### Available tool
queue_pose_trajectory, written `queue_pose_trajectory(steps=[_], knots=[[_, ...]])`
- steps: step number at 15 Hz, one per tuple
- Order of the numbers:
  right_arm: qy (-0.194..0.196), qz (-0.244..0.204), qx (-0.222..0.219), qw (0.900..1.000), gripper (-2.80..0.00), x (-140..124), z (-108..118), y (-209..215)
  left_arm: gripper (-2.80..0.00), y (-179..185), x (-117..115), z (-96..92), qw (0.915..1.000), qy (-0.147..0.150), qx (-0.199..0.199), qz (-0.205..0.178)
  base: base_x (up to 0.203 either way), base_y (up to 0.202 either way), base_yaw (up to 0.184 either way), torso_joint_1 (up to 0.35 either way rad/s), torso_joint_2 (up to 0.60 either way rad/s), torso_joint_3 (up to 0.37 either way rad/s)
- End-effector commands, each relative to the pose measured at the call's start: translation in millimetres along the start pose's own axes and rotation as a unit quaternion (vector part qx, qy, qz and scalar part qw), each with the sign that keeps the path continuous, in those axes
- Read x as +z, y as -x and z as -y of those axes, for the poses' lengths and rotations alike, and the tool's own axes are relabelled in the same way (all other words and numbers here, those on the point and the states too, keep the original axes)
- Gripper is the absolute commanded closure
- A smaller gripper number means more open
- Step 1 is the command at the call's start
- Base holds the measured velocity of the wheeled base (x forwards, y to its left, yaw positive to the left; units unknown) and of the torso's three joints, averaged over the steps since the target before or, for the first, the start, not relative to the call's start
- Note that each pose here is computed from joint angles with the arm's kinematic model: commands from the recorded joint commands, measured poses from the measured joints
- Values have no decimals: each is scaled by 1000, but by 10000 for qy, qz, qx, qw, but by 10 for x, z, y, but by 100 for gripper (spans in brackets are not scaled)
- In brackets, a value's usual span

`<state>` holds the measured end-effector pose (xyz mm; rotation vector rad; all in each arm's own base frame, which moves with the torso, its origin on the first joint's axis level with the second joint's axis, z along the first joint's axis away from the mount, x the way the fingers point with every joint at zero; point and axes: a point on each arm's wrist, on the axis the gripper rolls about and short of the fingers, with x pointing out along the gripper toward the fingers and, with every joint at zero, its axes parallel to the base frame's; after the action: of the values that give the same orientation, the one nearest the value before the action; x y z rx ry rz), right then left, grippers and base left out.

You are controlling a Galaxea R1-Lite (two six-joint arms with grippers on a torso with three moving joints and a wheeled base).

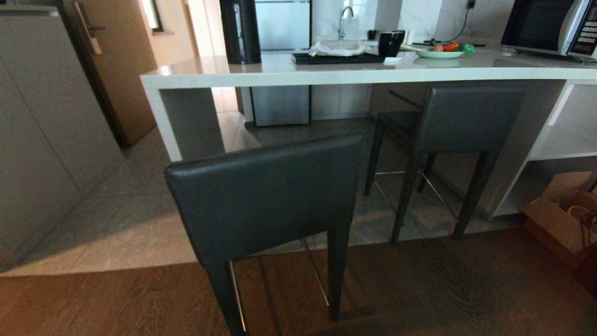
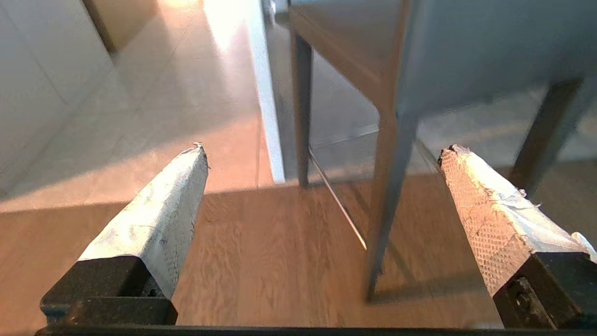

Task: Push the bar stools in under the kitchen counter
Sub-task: Pull the gray chair out from under the dining table

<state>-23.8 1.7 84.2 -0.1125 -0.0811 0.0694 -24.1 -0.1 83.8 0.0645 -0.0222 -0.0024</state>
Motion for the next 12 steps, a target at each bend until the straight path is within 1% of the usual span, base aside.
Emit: queue_pose_trajectory(steps=[1, 3, 4, 5, 7, 8, 9, 12], knots=[[-67, -83, -6, 9999, -280, -23, -1, -4, -280, -17, -92, 12, 9998, -37, -142, -167, 0, 0, 0, 0, 0, 0], [-207, -95, -83, 9997, -280, -27, 2, -4, -280, -17, -89, 12, 9997, -50, -179, -152, 0, 0, 0, 0, 0, 0], [-267, -242, -282, 9990, -280, -54, 9, -4, -280, -17, -91, 12, 9997, -58, -180, -160, 0, 0, 0, 0, 0, 0], [-300, -386, -336, 9982, -280, -83, 8, -2, -280, -15, -90, 13, 9996, -57, -204, -173, 0, 0, 0, 0, 0, 0], [-243, -344, -326, 9986, -280, -76, 9, -3, -280, -3, -75, 10, 9995, -50, -151, -274, 0, 0, 0, 0, 0, 0], [-119, -349, -293, 9989, -280, -75, 7, -3, -280, 9, -87, 9, 9989, -61, -130, -456, 0, 0, 0, 0, 0, 0], [-65, -376, -246, 9990, -280, -83, 5, -3, -280, 15, -90, 9, 9986, -55, -136, -517, 0, 0, 0, 0, 0, 0], [-106, -420, -243, 9988, -280, -90, 4, -2, -280, 15, -89, 9, 9986, 21, -124, -516, 0, 0, 0, 0, 0, 0]])
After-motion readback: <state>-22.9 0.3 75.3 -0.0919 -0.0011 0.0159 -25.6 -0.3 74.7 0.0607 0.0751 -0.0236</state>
